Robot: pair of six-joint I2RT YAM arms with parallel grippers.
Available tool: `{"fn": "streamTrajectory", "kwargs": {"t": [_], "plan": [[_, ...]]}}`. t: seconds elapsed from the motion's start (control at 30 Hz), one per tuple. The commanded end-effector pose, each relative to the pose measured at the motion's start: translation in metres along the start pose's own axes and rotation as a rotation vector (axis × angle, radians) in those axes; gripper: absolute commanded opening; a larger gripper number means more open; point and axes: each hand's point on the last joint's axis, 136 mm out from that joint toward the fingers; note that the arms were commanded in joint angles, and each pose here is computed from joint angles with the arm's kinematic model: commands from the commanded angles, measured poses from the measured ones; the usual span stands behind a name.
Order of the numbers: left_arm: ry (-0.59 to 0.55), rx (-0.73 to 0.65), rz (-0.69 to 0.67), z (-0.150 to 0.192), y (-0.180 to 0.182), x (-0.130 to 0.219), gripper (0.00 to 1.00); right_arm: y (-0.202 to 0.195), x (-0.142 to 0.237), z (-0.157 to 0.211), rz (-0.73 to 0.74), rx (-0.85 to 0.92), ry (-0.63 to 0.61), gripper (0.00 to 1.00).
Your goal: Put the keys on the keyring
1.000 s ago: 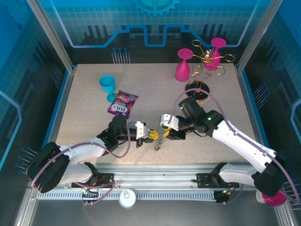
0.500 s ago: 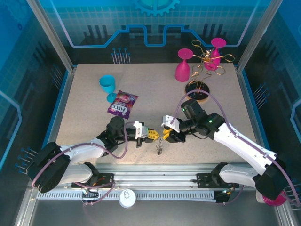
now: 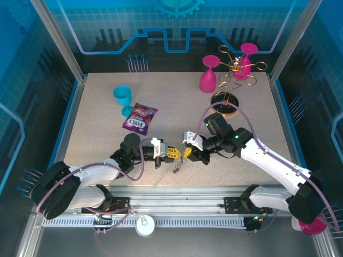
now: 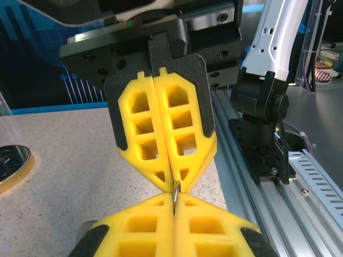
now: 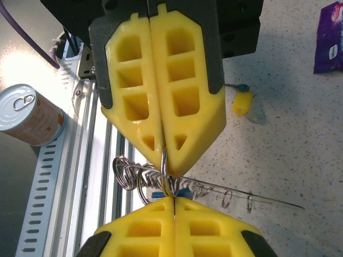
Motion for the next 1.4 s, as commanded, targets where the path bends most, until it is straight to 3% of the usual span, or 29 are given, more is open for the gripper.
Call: {"fn": "streamTrajectory", "kwargs": {"t": [0.0,0.1,0.2,0.43,0.7,0.83,0.9,0.97,1.03,1.2,1.37], "plan": [[-0.071,-0.045,0.009,-0.018,0.0,0.0,0.0,0.005,-0.009,0.002,-0.053,-0.044,-0.008,0.03],[-0.068,-0.045,0.006,-0.017,0.001,0.0,0.0,0.004,-0.007,-0.004,-0.043,-0.042,-0.035,0.17],[-0.065,-0.042,0.005,-0.016,0.001,0.0,0.0,0.001,-0.001,-0.007,-0.006,-0.027,-0.068,0.23],[-0.063,-0.035,0.008,-0.014,0.001,-0.001,0.0,0.003,0.006,-0.012,0.009,0.006,-0.118,0.26],[-0.064,-0.032,0.008,-0.014,0.001,-0.001,0.0,0.004,0.0,-0.017,-0.026,0.003,-0.125,0.2],[-0.064,-0.03,0.004,-0.014,0.001,-0.001,0.0,0.003,-0.002,-0.018,-0.03,0.007,-0.118,0.02],[-0.055,-0.027,-0.011,-0.012,0.004,-0.001,0.0,0.003,0.002,-0.021,-0.016,0.022,-0.114,0.0],[-0.028,-0.024,-0.042,-0.007,0.01,-0.002,0.19,0.002,0.006,-0.02,0.008,0.038,-0.086,0.0],[0.022,-0.022,-0.044,0.002,0.012,-0.004,0.24,0.001,0.008,-0.013,0.033,0.06,-0.027,0.0],[0.176,-0.017,-0.028,0.027,0.01,-0.009,0.25,0.002,0.01,0.003,0.057,0.121,0.15,0.0],[0.203,-0.009,-0.032,0.031,0.01,-0.009,0.22,0.003,0.006,0.01,0.071,0.184,0.288,0.0]]}}
Point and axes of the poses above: each hand's point on the last joint's axis, 136 mm out from that joint toward the fingers, its own x axis back along the fingers, its own y axis along the line the jaws close on, z = x × y, and after that the axes turned 15 degrees about -x, right-handed
